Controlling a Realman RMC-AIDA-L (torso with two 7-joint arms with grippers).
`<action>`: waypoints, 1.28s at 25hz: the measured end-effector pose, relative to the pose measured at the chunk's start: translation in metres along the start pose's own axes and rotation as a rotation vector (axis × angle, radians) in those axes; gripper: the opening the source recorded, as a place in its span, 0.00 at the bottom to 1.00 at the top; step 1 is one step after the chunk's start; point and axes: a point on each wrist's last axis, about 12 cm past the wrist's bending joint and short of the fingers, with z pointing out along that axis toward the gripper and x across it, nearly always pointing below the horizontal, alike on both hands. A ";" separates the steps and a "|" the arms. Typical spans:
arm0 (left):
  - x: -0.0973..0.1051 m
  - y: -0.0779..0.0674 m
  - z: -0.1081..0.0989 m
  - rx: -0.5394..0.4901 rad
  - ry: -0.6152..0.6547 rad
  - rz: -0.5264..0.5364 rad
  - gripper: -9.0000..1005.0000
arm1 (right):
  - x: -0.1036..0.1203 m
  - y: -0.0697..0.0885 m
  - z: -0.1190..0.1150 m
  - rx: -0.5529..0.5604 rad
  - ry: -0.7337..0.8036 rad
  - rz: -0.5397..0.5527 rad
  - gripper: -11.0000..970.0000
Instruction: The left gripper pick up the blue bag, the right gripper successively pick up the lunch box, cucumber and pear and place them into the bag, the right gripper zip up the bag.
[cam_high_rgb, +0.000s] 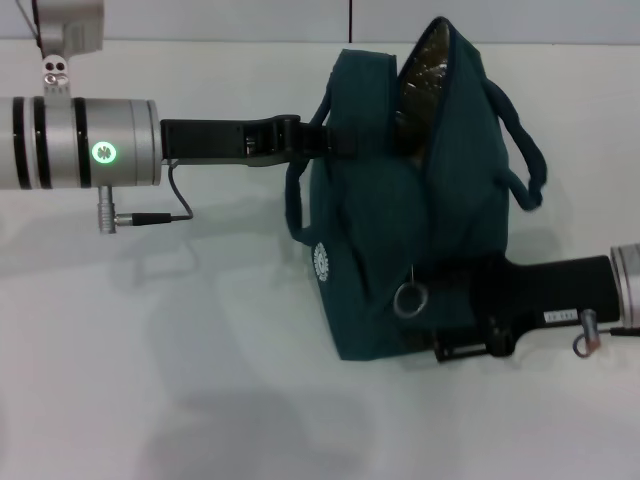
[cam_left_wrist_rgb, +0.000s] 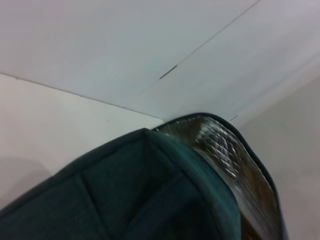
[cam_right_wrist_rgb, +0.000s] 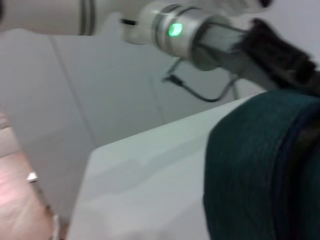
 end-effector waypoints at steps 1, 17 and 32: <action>0.000 0.000 0.000 0.000 0.000 0.001 0.12 | 0.000 -0.002 0.000 0.024 -0.004 0.005 0.75; 0.000 0.000 0.000 0.000 -0.001 0.006 0.13 | 0.003 -0.008 0.001 0.070 0.002 0.017 0.75; 0.001 0.002 -0.003 -0.005 -0.009 -0.001 0.13 | 0.008 -0.012 -0.005 0.141 -0.002 0.030 0.29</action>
